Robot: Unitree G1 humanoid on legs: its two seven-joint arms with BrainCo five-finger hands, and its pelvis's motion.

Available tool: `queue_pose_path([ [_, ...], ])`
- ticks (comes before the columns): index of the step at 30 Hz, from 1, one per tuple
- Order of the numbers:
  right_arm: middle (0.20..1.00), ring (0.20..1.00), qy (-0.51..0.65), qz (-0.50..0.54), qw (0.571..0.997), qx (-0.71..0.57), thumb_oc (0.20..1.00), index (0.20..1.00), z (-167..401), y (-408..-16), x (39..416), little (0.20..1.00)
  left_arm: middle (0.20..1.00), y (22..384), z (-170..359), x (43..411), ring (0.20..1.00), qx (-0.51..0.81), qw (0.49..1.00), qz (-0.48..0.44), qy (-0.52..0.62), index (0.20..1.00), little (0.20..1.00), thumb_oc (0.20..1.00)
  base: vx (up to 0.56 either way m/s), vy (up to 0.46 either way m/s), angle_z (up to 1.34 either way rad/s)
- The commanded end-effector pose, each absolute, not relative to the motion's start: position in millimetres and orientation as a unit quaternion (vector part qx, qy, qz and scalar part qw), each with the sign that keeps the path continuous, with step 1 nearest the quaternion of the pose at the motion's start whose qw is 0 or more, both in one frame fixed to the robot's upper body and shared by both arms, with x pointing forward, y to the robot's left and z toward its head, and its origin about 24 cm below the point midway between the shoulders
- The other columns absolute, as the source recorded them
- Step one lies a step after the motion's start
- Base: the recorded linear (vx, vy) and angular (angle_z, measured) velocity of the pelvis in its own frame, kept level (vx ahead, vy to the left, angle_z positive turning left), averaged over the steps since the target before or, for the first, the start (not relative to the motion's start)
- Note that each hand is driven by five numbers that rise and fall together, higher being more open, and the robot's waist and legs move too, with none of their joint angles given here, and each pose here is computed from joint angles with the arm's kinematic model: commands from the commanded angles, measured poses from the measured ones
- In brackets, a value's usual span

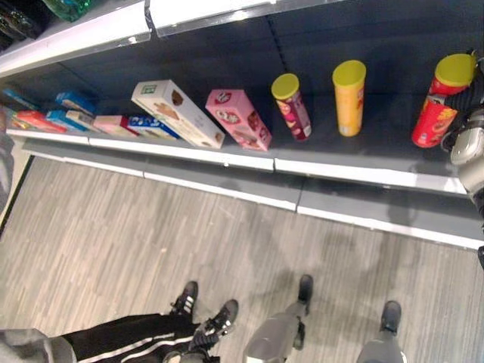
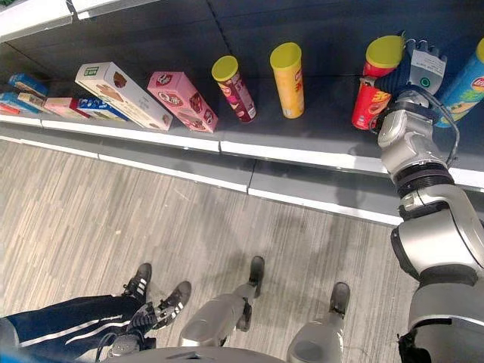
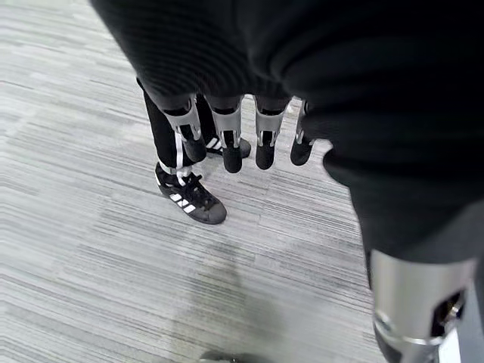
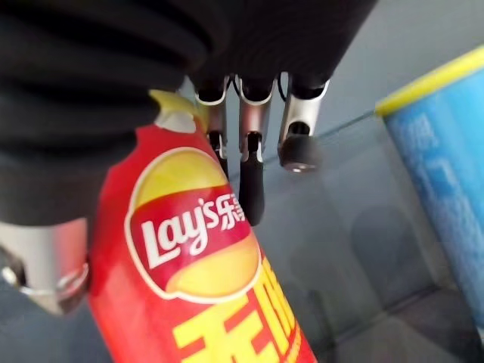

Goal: Put the goods on the table back onto the shelves and tidy them up.

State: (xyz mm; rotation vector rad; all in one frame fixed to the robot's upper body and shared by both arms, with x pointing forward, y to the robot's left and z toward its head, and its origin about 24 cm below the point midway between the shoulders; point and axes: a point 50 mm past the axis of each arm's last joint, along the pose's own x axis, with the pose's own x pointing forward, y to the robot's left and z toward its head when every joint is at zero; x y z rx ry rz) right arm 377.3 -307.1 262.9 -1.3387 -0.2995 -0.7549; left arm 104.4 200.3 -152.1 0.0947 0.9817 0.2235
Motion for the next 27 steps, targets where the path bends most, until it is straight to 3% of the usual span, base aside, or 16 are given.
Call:
queue_pose_path([
  [1,0.200,0.200,-0.229,-0.378,0.653,-0.615,0.200,0.200,329.2,-293.4,372.3,0.200,1.000,206.1,-143.3,131.5,1.000,0.076,0.891,0.098,0.437,1.000,1.000,1.000,0.00,0.000,0.00],
  [13,0.200,0.200,-0.230,-0.411,0.622,-0.625,0.200,0.200,348.1,-303.4,363.9,0.200,1.000,209.1,-144.2,129.8,1.000,0.073,0.888,0.110,0.441,1.000,1.000,1.000,0.00,0.000,0.00],
  [27,0.200,0.200,-0.235,-0.393,0.635,-0.622,0.200,0.200,333.4,-290.1,371.5,0.200,1.000,213.2,-144.9,130.8,1.000,0.078,0.883,0.120,0.447,1.000,1.000,1.000,0.00,0.000,0.00],
])
